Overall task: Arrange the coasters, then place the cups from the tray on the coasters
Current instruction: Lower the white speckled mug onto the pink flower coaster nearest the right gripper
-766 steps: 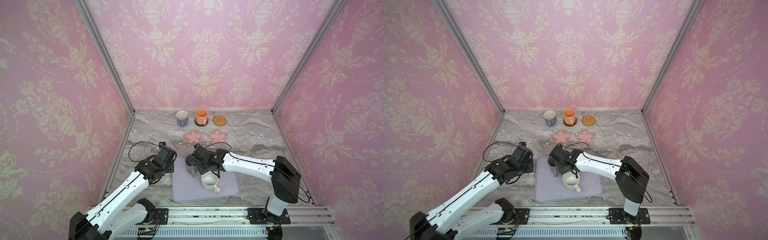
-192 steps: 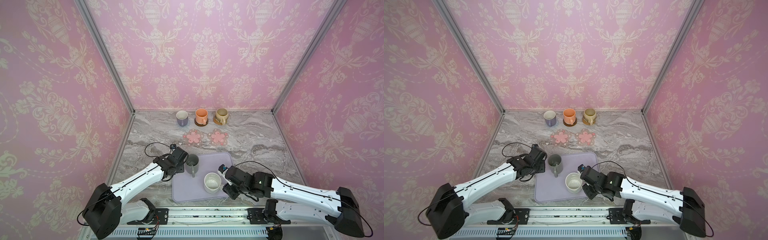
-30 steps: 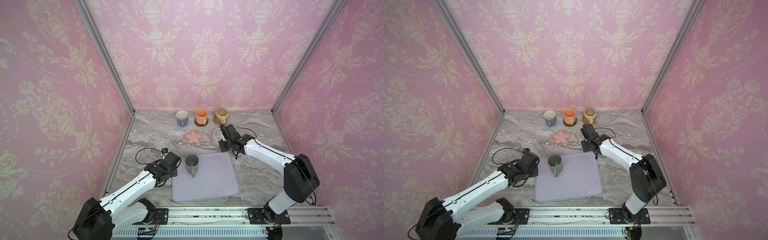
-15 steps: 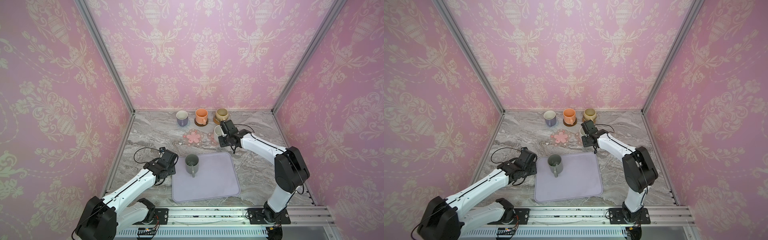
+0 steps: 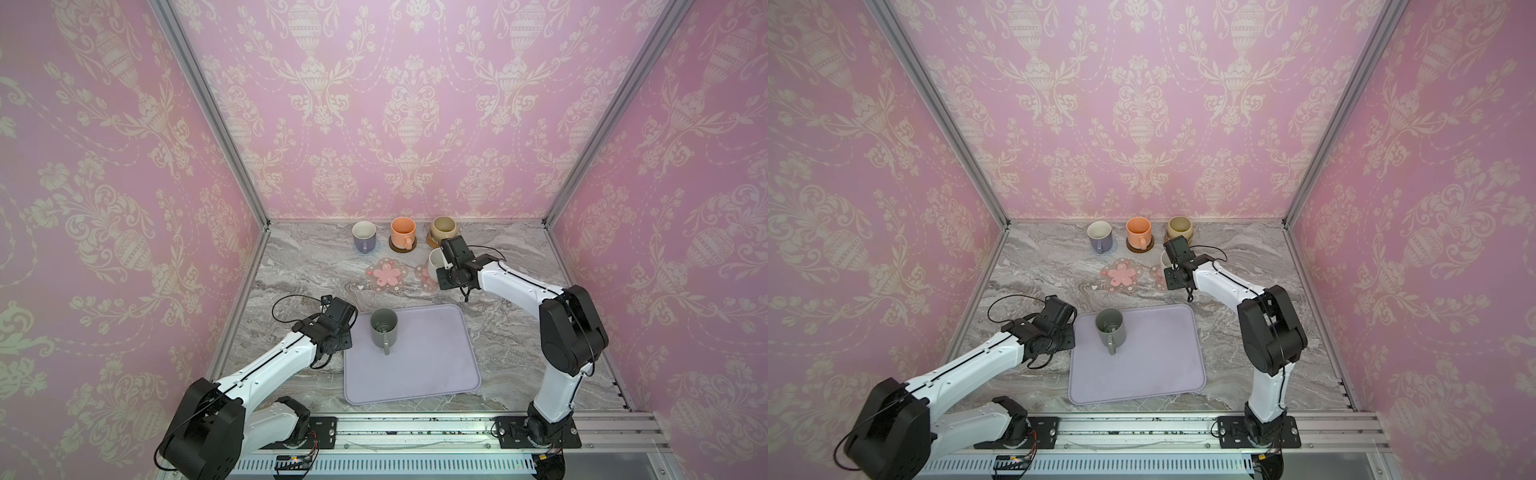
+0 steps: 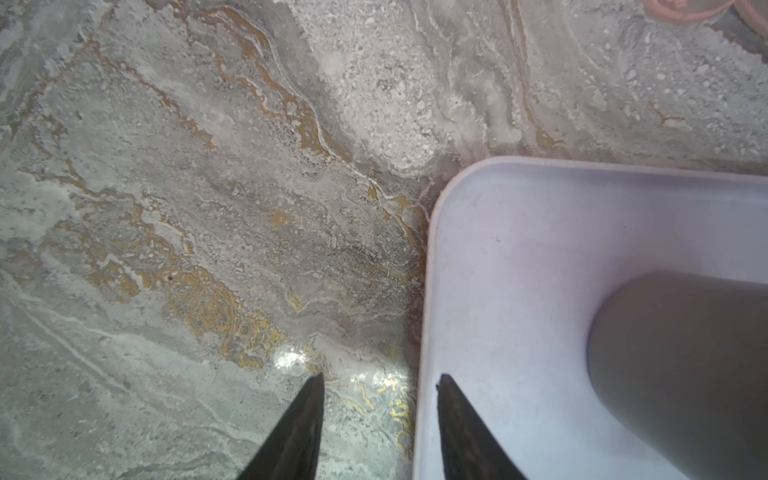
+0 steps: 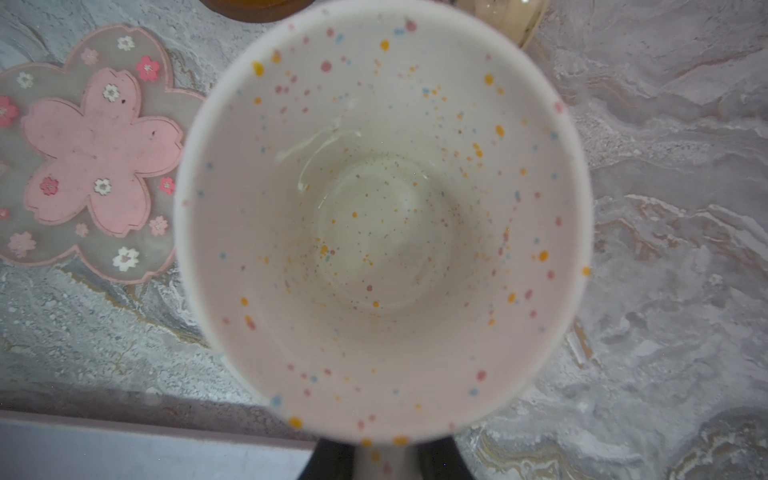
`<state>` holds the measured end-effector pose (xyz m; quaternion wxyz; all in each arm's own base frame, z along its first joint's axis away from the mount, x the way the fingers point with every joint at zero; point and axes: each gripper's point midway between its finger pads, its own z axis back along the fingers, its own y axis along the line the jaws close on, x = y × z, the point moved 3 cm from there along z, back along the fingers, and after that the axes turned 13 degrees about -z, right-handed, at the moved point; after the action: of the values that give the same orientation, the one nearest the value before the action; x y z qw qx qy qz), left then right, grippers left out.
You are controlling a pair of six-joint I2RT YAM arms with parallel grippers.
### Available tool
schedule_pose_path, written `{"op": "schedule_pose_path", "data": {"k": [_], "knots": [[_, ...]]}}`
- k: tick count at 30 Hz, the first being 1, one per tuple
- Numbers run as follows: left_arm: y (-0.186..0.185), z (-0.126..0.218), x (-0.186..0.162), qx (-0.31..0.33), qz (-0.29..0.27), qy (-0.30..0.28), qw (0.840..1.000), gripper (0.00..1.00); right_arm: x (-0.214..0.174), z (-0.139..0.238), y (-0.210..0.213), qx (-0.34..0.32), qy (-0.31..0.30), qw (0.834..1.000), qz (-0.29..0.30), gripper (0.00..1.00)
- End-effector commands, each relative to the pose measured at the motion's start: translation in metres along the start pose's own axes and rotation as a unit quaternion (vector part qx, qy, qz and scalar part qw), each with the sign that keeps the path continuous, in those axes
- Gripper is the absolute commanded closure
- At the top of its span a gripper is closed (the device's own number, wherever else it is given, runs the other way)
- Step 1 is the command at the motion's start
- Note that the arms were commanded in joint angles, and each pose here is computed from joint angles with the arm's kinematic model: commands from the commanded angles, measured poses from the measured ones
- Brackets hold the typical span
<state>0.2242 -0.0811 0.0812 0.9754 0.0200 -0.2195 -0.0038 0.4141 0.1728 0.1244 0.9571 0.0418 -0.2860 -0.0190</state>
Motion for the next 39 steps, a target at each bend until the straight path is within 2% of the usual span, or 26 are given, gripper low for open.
{"op": "schedule_pose_path", "data": {"k": [1,38,39], "knots": [[-0.004,0.004,0.01,-0.01,-0.004,-0.009,1.0,0.53,0.038,0.013,0.011,0.022,-0.06,0.998,-0.018,1.0],[-0.001,0.006,0.006,-0.013,0.002,-0.013,1.0,0.53,0.022,-0.008,0.002,-0.005,-0.024,0.999,-0.033,1.0],[-0.001,0.006,0.005,-0.013,0.003,-0.012,1.0,0.53,0.021,-0.008,0.002,-0.005,-0.023,0.999,-0.035,0.97]]}}
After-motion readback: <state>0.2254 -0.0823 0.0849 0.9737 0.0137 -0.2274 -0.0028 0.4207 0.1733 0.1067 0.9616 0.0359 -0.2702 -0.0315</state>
